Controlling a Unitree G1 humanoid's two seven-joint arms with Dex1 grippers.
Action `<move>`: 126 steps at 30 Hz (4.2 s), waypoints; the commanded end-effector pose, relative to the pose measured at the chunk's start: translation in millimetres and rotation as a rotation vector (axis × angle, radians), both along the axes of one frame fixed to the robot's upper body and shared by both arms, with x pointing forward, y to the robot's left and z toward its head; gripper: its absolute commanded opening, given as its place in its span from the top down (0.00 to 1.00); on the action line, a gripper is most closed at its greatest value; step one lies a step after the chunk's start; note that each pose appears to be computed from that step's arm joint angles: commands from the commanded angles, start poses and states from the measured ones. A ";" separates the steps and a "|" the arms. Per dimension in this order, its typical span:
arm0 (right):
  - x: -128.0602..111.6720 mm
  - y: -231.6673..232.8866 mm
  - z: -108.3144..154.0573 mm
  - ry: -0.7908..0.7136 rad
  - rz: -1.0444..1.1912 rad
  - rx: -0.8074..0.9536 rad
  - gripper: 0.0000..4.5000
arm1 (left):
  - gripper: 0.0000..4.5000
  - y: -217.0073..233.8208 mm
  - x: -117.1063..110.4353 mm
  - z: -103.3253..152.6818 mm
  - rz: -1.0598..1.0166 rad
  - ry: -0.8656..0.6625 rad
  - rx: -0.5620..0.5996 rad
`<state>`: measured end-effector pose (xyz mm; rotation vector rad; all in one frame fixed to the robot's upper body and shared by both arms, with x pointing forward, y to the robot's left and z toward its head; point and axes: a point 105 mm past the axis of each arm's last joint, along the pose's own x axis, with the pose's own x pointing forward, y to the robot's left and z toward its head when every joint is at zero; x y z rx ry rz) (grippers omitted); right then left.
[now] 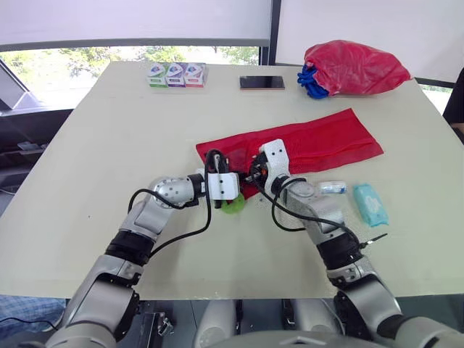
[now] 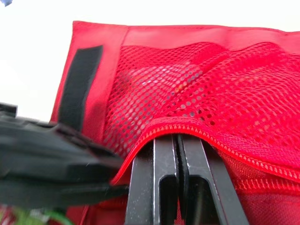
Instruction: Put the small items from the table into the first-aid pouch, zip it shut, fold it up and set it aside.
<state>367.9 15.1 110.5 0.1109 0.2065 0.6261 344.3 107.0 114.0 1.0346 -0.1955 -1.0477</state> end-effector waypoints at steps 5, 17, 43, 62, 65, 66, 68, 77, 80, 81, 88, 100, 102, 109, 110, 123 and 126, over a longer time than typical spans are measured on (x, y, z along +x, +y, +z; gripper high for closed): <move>-18.5 -10.1 28.9 -0.118 0.120 0.027 0.99 | 1.00 -2.3 -3.7 1.6 -0.044 -0.003 0.014; -94.6 -100.0 67.8 -0.391 0.220 0.019 0.99 | 1.00 82.6 24.5 15.9 0.176 0.017 0.055; -171.0 -184.6 85.1 -0.328 0.242 0.002 0.00 | 0.16 113.7 34.7 41.9 0.230 0.080 -0.080; -154.7 -162.9 91.4 -0.362 0.234 0.019 0.00 | 0.02 8.8 70.4 26.5 0.163 0.233 0.003; -156.4 -164.6 90.7 -0.365 0.204 0.011 0.00 | 0.02 0.5 70.7 20.8 0.130 0.258 0.027; -157.1 -165.2 90.3 -0.367 0.193 0.007 0.00 | 0.02 -1.3 70.9 18.6 0.125 0.269 0.030; -158.1 -165.5 90.3 -0.369 0.179 0.005 0.00 | 0.02 -2.7 72.3 15.7 0.125 0.271 0.042; -162.4 -167.3 89.4 -0.371 0.142 -0.002 0.00 | 0.31 -17.6 77.4 14.3 0.107 0.269 0.030; -163.1 -168.5 89.8 -0.372 0.135 -0.004 0.00 | 0.65 -20.7 76.0 11.9 0.092 0.273 0.037; -163.2 -168.7 89.9 -0.373 0.134 -0.005 0.00 | 0.75 -21.7 75.6 11.4 0.087 0.275 0.038; -164.9 -171.7 91.2 -0.381 0.120 -0.014 0.00 | 0.99 -22.8 73.8 13.3 0.069 0.299 0.015; -169.3 -222.0 83.5 -0.341 0.037 -0.172 0.00 | 0.99 -17.9 71.9 13.4 0.070 0.303 -0.001; -169.8 -227.3 85.0 -0.336 0.061 -0.189 0.00 | 0.99 -18.8 72.1 13.3 0.071 0.302 -0.006; -178.4 -241.8 104.2 -0.356 0.166 -0.233 0.00 | 0.99 -17.6 76.2 13.7 0.107 0.293 -0.028; -180.0 -246.0 107.0 -0.354 0.174 -0.242 0.00 | 0.99 -17.6 76.7 14.0 0.110 0.288 -0.028; -193.4 -270.5 122.0 -0.285 0.280 -0.339 0.00 | 0.99 -20.6 78.6 15.0 0.118 0.278 -0.035; -185.5 -262.4 115.8 -0.251 0.333 -0.356 0.00 | 0.99 -23.4 77.4 13.3 0.110 0.279 -0.038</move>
